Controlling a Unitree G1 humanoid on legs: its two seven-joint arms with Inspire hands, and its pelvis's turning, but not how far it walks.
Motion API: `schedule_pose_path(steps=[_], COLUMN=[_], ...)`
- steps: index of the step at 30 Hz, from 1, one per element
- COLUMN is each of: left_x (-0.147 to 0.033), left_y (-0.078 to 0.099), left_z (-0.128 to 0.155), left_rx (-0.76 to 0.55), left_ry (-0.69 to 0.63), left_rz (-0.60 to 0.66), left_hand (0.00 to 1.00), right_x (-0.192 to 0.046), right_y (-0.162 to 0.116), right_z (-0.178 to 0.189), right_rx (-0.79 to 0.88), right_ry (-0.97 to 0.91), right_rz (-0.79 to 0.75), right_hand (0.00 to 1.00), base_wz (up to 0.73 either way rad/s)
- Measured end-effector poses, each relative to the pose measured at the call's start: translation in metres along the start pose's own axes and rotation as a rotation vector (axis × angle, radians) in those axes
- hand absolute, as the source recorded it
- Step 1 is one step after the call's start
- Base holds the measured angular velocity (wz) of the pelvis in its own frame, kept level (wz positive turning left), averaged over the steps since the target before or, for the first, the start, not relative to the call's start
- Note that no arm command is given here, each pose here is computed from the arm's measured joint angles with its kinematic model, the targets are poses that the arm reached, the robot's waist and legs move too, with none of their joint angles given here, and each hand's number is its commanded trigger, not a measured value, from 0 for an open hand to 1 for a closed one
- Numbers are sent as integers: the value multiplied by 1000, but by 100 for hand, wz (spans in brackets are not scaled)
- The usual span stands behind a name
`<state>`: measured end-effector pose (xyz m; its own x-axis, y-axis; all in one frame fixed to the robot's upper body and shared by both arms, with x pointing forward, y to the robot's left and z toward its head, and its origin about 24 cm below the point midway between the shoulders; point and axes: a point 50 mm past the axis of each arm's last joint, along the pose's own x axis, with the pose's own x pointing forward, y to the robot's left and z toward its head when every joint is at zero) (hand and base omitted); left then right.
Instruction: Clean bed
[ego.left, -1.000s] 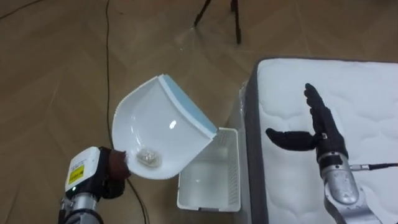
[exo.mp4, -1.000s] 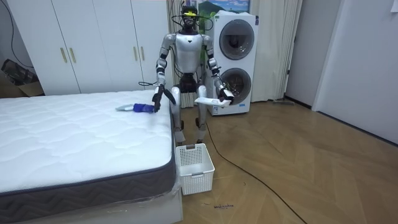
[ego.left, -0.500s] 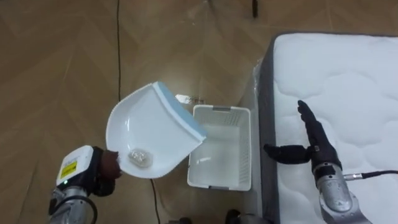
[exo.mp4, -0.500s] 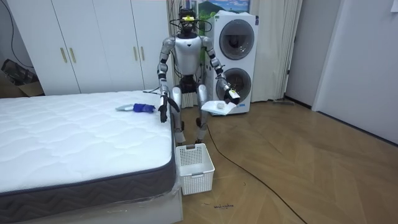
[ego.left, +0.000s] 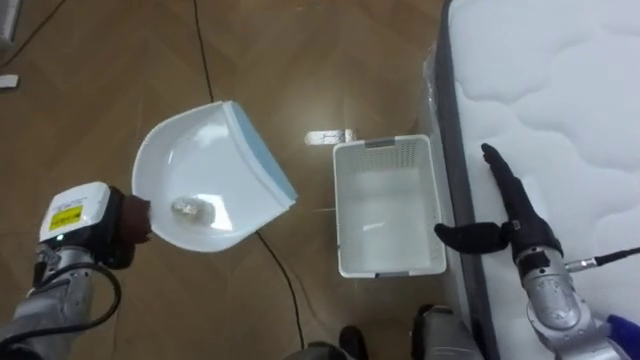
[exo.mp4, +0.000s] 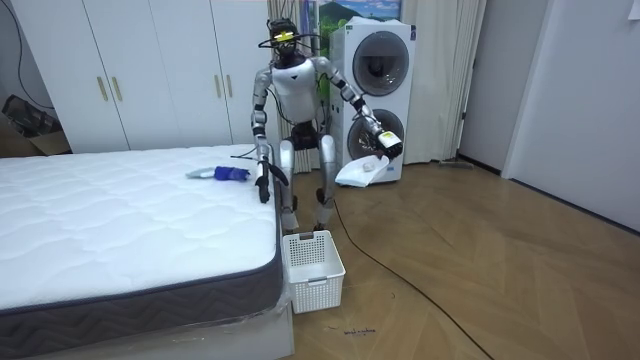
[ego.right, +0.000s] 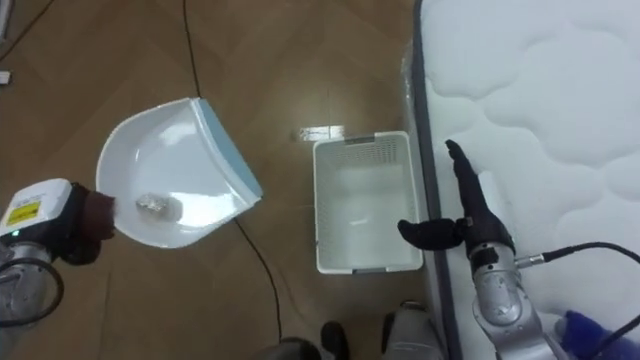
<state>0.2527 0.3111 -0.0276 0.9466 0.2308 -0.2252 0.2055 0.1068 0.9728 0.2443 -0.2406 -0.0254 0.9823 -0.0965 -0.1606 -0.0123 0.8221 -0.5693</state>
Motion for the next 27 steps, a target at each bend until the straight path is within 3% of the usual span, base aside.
schedule_pose_path(steps=[6,13,27], left_x=[2,17,30], left_y=[1,15,31], left_z=[2,17,33], left_rx=[115,224,244], left_ry=[-37,-80,-121], left_rz=[-50,-101,-90], left_hand=[100,100,100], right_x=[1,2,8], right_y=[-5,-2,2], right_z=[2,13,24], right_rx=[-23,-28,-33], right_ry=[-18,-56,-113], right_rz=[15,35,58], right_hand=[0,0,0], base_wz=[5,5,-6])
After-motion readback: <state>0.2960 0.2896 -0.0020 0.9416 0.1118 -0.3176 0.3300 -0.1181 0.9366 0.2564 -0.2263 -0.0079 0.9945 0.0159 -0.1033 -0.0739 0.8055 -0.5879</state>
